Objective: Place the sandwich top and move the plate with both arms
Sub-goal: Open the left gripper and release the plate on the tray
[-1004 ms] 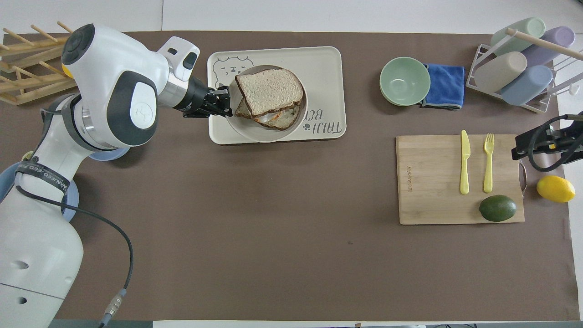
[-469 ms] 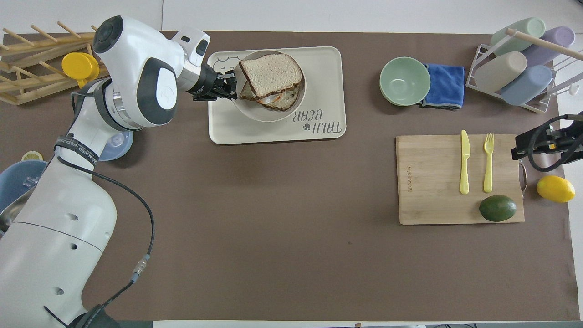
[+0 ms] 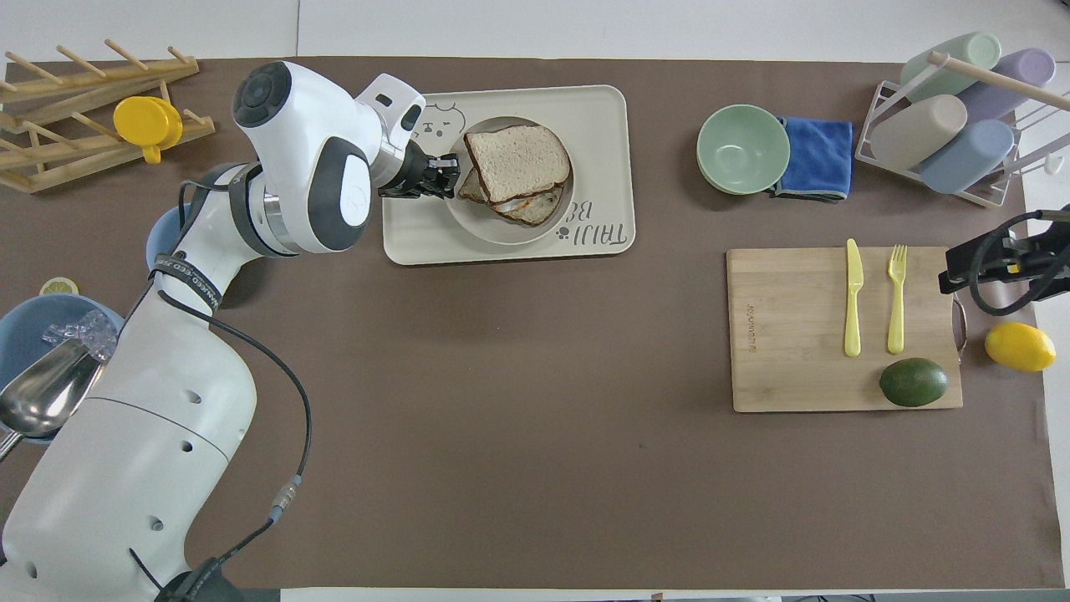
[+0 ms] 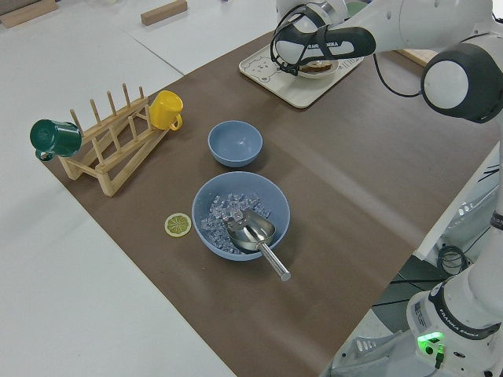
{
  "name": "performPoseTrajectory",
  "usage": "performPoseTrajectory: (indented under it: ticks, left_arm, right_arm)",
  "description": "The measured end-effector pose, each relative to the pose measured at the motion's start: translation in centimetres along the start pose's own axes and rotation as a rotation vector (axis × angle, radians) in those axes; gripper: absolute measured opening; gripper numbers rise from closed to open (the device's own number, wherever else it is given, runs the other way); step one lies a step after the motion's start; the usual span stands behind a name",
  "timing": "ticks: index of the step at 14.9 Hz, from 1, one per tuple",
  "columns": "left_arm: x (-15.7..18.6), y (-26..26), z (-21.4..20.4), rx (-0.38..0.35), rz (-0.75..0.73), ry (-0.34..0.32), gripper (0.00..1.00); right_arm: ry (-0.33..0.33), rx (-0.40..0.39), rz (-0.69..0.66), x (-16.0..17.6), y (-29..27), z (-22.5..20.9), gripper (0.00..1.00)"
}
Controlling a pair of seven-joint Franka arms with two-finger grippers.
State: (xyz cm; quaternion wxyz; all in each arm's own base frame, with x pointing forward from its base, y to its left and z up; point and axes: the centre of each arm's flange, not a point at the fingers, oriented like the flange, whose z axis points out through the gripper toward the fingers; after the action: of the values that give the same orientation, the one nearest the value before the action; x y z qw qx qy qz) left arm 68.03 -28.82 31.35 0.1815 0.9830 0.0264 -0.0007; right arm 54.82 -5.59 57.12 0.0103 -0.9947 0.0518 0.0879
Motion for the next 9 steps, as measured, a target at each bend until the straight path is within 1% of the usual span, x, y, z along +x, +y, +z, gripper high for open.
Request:
performPoseTrajectory:
  ticks: [3,4,8,9]
  left_arm:
    - [-0.16,-0.09,0.33,0.003,0.013,-0.003,0.04]
    - [-0.16,-0.14,0.37,0.003,0.016,-0.003,0.1]
    - [-0.1,-0.22,0.3,0.004,0.019,0.001,0.5]
    - [-0.08,-0.26,0.24,0.004,0.019,0.0,0.63]
  right_arm:
    - [0.0,0.0,0.0,0.0,0.0,0.0,1.0]
    - [0.0,0.0,0.0,0.0,0.0,0.0,1.0]
    - [0.0,0.0,0.0,0.0,0.0,0.0,1.0]
    - [0.0,0.0,0.0,0.0,0.0,0.0,1.0]
